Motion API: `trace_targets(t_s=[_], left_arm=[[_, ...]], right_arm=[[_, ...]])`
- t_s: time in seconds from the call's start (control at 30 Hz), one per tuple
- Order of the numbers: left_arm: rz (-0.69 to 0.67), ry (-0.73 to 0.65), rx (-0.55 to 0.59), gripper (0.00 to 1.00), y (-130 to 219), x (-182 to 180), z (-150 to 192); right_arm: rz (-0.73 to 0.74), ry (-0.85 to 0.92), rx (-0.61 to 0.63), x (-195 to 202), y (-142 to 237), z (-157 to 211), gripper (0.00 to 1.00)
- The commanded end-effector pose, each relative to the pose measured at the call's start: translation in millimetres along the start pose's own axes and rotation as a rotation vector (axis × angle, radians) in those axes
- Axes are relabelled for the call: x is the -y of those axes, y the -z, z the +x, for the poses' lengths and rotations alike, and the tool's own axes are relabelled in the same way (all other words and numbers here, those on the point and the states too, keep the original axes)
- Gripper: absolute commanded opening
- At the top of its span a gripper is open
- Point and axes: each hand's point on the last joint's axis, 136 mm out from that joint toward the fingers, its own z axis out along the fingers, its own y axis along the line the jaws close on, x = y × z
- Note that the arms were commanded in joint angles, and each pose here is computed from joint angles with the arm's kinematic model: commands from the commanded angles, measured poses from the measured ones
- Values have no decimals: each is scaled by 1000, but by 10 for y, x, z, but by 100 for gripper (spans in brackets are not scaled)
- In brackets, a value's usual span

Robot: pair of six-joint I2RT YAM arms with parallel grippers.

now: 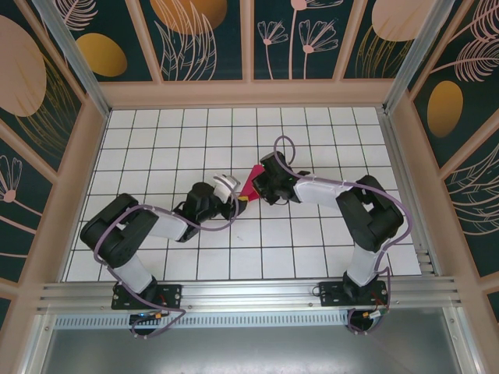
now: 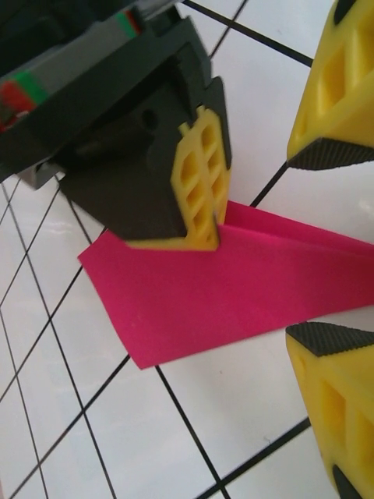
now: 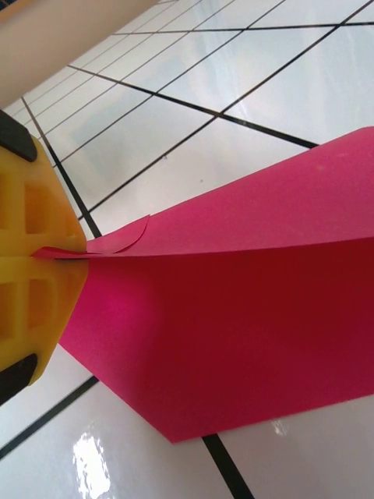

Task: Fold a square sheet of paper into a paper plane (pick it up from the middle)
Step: Fourth fold the wing at the center of the table.

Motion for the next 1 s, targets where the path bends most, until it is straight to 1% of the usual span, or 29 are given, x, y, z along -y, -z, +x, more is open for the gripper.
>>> trace_targets(t_s=[0.0,0.13,0.33,0.47,0.6,0.77,0.8,0.97], left_arm=[[-3,-106,30,54,-115,20,-54],[3,-156,10,52,-232,27,12],[-28,-182,19,40,-303,-39,19],[-20,-184,15,34,-332,-29,40],[-16,-177,9,31,-346,-27,78],[-21,-164,16,21,-341,-35,86],[-24,-156,14,19,-339,-42,102],[-25,-98,23,13,-294,-39,141]], right_arm=[[13,-36,-18,-35,-20,6,0],[10,-36,-23,-59,-2,15,0],[14,-40,-40,-43,-12,45,0],[11,-39,-58,-57,-22,71,0],[7,-36,-73,-78,-38,94,0],[3,-15,-74,-119,-22,83,0],[4,-5,-66,-123,-10,62,2],[-24,67,-15,-206,152,-109,28]])
